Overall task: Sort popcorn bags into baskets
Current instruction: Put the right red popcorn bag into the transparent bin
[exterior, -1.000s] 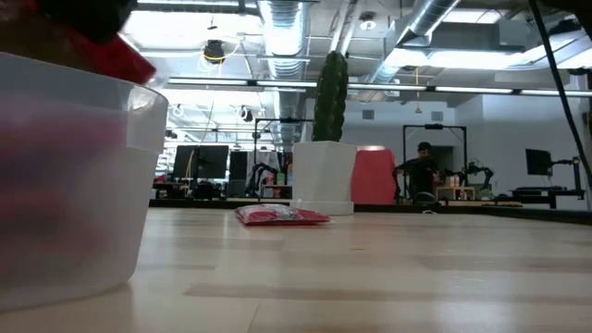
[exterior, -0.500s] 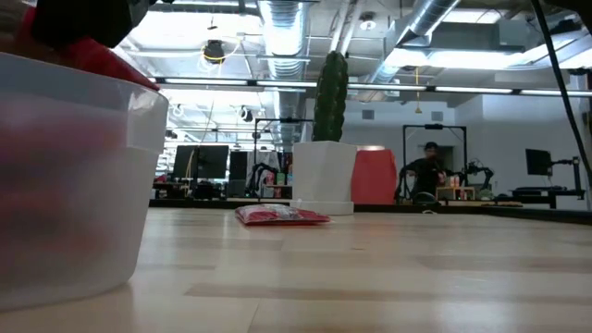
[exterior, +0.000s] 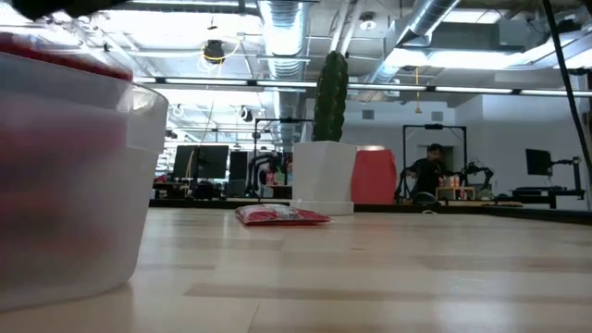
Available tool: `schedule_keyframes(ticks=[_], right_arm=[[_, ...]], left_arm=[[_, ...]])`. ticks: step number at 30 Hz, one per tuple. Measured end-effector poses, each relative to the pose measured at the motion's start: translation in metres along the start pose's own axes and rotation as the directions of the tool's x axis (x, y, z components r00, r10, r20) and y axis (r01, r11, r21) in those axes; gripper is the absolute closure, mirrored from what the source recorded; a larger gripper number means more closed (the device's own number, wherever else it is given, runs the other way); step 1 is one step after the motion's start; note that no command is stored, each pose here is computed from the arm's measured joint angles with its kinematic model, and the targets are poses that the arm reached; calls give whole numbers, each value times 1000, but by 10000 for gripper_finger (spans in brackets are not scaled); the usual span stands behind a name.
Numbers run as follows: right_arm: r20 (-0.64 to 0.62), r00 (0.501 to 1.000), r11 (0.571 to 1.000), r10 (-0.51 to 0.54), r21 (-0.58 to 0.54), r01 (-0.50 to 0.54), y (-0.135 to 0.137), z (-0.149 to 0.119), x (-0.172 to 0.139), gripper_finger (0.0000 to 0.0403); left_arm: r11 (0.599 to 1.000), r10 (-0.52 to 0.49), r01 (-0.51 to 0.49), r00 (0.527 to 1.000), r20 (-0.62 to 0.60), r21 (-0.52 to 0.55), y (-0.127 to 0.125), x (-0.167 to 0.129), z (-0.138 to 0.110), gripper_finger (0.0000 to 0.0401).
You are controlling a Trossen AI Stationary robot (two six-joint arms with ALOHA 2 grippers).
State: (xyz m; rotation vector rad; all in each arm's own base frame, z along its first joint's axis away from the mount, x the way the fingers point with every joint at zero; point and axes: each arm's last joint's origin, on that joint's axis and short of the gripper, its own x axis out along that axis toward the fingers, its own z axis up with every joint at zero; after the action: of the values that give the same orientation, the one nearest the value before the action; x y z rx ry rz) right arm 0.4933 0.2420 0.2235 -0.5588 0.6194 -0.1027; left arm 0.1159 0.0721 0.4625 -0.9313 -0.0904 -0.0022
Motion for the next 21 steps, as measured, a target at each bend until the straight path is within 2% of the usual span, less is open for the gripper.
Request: schedule_keyframes(ticks=[5, 8, 10, 14, 16, 21], right_arm=[[19, 1000, 989, 1, 150, -4, -10, 9, -15, 178], [25, 1000, 987, 19, 158, -23, -7, 10, -18, 180], [30, 997, 986, 69, 153, -73, -3, 10, -20, 184], [7, 985, 966, 174, 193, -172, 6, 5, -18, 193], [-13, 977, 953, 213, 225, -204, 5, 3, -20, 197], [20, 956, 922, 293, 258, -288, -15, 12, -33, 205]], left_arm=[[997, 71, -73, 997, -43, -23, 8, 0, -5, 172], [989, 151, -151, 984, -98, 3, 16, -2, -12, 172], [974, 228, -226, 965, -130, 32, 23, -3, -18, 172], [914, 405, -397, 902, -148, 81, 30, -10, -32, 172], [900, 436, -426, 887, -154, 90, 29, -13, -36, 172], [897, 439, -425, 888, -139, 120, 21, -24, -44, 173]])
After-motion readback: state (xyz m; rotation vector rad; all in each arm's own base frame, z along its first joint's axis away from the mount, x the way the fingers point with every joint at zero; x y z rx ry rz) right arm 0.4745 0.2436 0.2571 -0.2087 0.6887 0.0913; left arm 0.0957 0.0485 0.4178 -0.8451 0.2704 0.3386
